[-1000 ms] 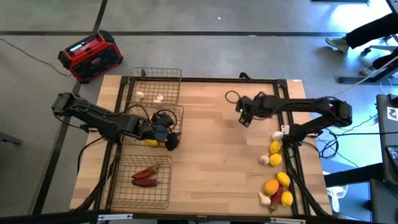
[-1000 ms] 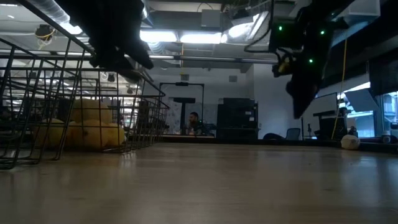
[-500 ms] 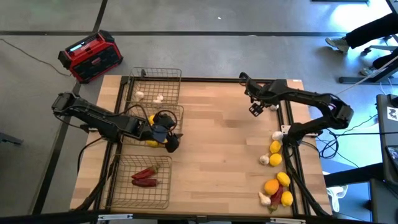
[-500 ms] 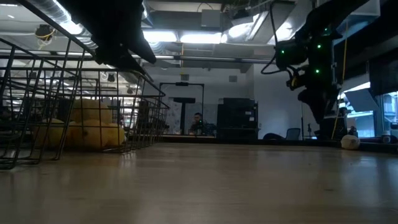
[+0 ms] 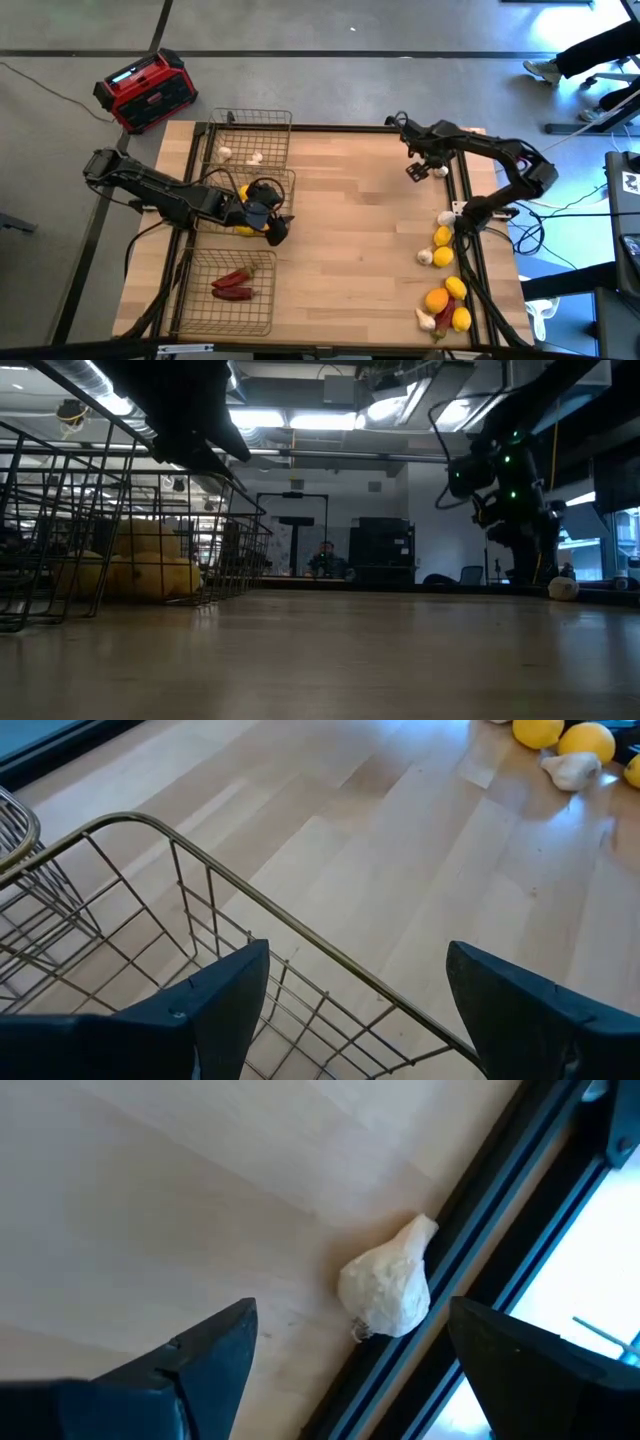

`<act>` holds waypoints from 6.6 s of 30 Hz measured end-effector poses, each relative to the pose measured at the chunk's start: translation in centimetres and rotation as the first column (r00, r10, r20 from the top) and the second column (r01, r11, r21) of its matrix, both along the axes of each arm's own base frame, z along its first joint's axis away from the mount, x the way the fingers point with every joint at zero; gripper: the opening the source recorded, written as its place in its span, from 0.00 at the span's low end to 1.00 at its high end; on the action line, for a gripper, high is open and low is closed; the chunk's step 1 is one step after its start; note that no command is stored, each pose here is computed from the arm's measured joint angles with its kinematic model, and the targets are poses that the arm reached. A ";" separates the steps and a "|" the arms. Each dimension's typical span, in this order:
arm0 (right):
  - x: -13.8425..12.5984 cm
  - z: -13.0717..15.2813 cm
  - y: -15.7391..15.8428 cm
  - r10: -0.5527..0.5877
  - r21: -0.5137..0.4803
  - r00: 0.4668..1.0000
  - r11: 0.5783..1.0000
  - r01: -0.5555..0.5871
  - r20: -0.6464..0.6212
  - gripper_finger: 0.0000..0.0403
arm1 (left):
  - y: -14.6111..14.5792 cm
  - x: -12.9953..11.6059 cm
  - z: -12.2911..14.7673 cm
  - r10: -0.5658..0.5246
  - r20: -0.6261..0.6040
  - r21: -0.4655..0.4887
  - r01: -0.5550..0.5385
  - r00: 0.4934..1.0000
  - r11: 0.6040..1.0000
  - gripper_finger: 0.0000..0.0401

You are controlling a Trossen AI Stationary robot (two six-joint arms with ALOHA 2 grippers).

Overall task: Sort produce into baskets
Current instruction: Put the garlic in the top wire basket

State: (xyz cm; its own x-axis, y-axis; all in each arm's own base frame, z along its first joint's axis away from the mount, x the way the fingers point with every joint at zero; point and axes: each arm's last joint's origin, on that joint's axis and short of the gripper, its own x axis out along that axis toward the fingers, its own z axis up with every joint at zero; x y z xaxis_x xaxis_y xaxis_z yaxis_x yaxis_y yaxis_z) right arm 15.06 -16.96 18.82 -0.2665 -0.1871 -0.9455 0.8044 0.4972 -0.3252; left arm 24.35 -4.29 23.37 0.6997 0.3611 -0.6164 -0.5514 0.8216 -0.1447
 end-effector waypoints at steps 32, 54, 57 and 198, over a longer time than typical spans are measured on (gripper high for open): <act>-0.1 -4.7 -2.1 -0.011 0.161 0.986 0.986 0.038 -0.164 0.80 | -0.5 -0.1 0.0 -0.022 -0.004 0.001 0.022 1.000 1.000 0.75; 0.6 -4.9 -2.7 0.040 0.127 0.995 0.992 -0.028 -0.093 0.80 | -0.5 -0.1 0.0 -0.020 -0.004 0.000 0.020 1.000 1.000 0.75; 0.6 -4.9 -2.8 0.049 0.114 0.995 0.993 -0.039 -0.089 0.80 | -0.5 -0.1 0.0 -0.020 -0.004 0.000 0.020 1.000 1.000 0.75; 10.8 11.0 18.8 0.626 -0.550 -0.161 0.496 -0.673 0.763 0.72 | -6.1 9.7 2.2 -0.469 0.050 0.631 0.336 0.882 0.699 0.05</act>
State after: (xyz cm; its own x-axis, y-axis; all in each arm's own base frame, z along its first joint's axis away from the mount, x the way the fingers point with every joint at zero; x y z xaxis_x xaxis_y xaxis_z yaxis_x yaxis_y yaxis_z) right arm 25.89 1.89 29.87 0.8517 0.3092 -0.4231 -0.2295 0.9459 0.2292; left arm 34.02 -10.34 25.55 0.9423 0.2574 -0.2140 -0.1627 0.9110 0.3790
